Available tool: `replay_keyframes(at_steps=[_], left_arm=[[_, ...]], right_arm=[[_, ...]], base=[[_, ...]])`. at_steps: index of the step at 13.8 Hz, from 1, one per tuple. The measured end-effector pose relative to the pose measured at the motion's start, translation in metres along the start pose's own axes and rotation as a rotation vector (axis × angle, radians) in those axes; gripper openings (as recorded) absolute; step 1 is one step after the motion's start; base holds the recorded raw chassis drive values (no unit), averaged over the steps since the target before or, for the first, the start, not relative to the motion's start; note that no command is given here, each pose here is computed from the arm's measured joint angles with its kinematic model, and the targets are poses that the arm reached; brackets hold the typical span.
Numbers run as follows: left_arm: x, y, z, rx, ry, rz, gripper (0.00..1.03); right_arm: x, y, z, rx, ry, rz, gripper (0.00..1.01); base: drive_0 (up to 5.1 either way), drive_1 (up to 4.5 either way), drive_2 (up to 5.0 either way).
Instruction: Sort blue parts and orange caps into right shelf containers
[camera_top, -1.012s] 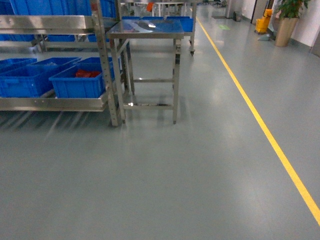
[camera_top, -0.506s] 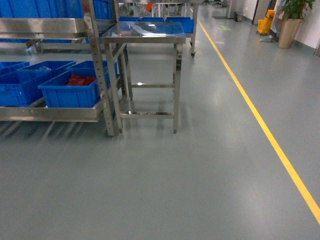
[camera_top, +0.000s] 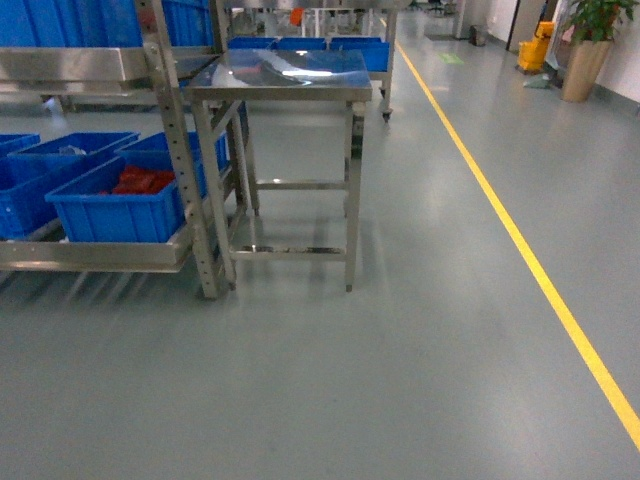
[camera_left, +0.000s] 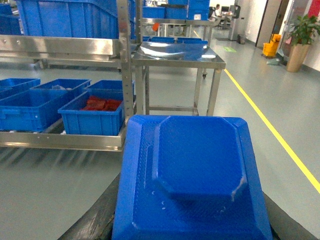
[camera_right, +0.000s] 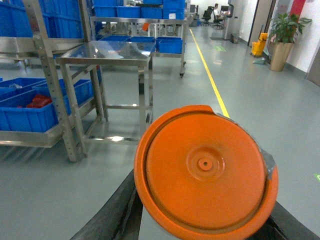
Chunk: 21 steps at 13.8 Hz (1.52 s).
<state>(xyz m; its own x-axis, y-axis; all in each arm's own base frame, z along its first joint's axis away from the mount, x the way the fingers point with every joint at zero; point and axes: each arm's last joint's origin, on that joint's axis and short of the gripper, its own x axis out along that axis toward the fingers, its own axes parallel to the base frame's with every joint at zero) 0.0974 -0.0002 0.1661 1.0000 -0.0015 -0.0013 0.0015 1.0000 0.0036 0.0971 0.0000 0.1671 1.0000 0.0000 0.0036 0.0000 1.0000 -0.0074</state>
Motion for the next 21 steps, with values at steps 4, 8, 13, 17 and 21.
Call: replay_keyframes(at_steps=[4, 8, 13, 17, 21], left_arm=[[0.0000, 0.0000, -0.0001, 0.000, 0.001, 0.000, 0.43], [0.0000, 0.0000, -0.0001, 0.000, 0.002, 0.000, 0.43], [0.0000, 0.0000, 0.0001, 0.000, -0.002, 0.000, 0.43], [0.0000, 0.0000, -0.0002, 0.000, 0.002, 0.000, 0.43], [0.0000, 0.0000, -0.0001, 0.000, 0.001, 0.000, 0.43]], right_arm=[[0.0000, 0.0000, -0.0001, 0.000, 0.002, 0.000, 0.45], [0.0001, 0.0000, -0.0002, 0.000, 0.002, 0.000, 0.45], [0.0000, 0.0000, 0.0001, 0.000, 0.000, 0.000, 0.45], [0.0000, 0.0000, -0.0001, 0.000, 0.001, 0.000, 0.45], [0.0000, 0.0000, -0.0001, 0.000, 0.001, 0.000, 0.44]], base=[[0.1, 4.27, -4.1], [0.1, 4.27, -4.1], [0.0, 4.19, -4.2], [-0.1, 4.14, -4.3], [-0.1, 4.14, -4.3]])
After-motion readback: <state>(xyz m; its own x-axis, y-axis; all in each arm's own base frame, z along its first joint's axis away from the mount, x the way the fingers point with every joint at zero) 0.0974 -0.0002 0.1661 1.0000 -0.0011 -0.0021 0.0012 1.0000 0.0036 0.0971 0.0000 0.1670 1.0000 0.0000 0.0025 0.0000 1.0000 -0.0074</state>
